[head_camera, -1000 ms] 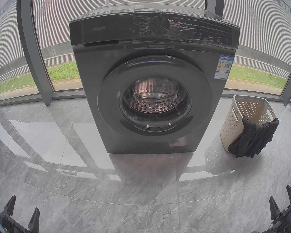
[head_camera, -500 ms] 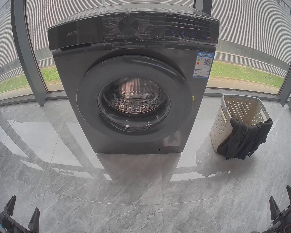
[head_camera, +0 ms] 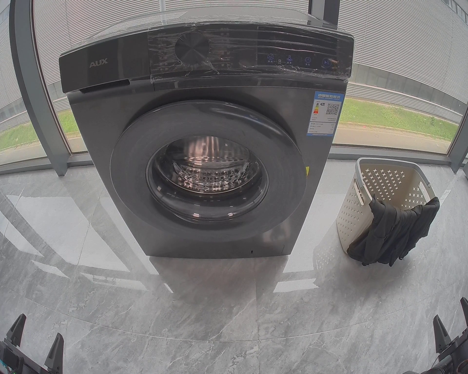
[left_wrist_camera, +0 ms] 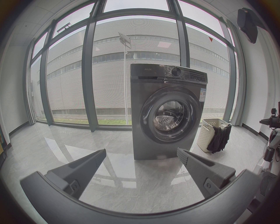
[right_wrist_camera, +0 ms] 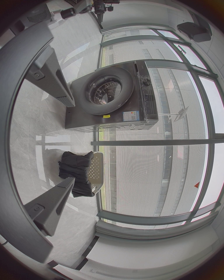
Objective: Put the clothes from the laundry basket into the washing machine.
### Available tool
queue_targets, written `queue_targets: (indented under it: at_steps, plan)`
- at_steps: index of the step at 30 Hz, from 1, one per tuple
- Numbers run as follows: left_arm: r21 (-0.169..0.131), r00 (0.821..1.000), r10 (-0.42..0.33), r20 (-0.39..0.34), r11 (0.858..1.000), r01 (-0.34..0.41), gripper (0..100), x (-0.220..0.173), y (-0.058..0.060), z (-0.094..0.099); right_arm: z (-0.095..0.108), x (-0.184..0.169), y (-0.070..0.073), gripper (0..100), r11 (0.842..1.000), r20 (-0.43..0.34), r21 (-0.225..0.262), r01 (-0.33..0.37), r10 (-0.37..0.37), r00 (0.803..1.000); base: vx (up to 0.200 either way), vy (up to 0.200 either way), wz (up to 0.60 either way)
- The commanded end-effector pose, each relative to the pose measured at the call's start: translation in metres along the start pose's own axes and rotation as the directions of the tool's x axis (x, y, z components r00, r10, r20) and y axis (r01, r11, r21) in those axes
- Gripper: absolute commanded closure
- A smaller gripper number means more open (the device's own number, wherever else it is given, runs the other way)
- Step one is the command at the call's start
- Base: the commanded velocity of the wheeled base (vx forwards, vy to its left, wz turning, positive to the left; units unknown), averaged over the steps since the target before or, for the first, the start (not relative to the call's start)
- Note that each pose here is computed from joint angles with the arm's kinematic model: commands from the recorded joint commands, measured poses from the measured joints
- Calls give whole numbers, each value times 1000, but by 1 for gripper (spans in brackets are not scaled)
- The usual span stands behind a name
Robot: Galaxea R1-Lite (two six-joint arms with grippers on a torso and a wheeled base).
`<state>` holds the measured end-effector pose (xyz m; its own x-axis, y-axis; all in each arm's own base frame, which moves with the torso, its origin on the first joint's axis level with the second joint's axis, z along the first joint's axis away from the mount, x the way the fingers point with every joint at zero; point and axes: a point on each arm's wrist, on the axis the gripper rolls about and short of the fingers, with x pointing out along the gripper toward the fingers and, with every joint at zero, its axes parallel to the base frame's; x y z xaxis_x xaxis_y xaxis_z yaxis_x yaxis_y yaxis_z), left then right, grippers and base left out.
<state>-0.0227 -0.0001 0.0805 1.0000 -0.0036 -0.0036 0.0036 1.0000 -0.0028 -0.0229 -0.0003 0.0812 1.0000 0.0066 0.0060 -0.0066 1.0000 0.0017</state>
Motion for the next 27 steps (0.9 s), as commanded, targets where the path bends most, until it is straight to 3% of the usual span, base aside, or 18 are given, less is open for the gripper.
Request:
queue_targets:
  at_steps: [1, 12, 27]
  plan:
    - [0, 1000, -1, -1, 1000, 1, 0, 0, 0, -5, -5, 1, 0, 0, 1000, -11, 0, -1, 1, 1000, 0, 0, 0]
    - [0, 1000, -1, -1, 1000, 1, 0, 0, 0, -5, -5, 1, 0, 0, 1000, -12, 0, -1, 1, 1000, 0, 0, 0]
    - [1, 1000, -1, -1, 1000, 1, 0, 0, 0, -5, -5, 1, 0, 0, 1000, -12, 0, -1, 1, 1000, 0, -200, 0]
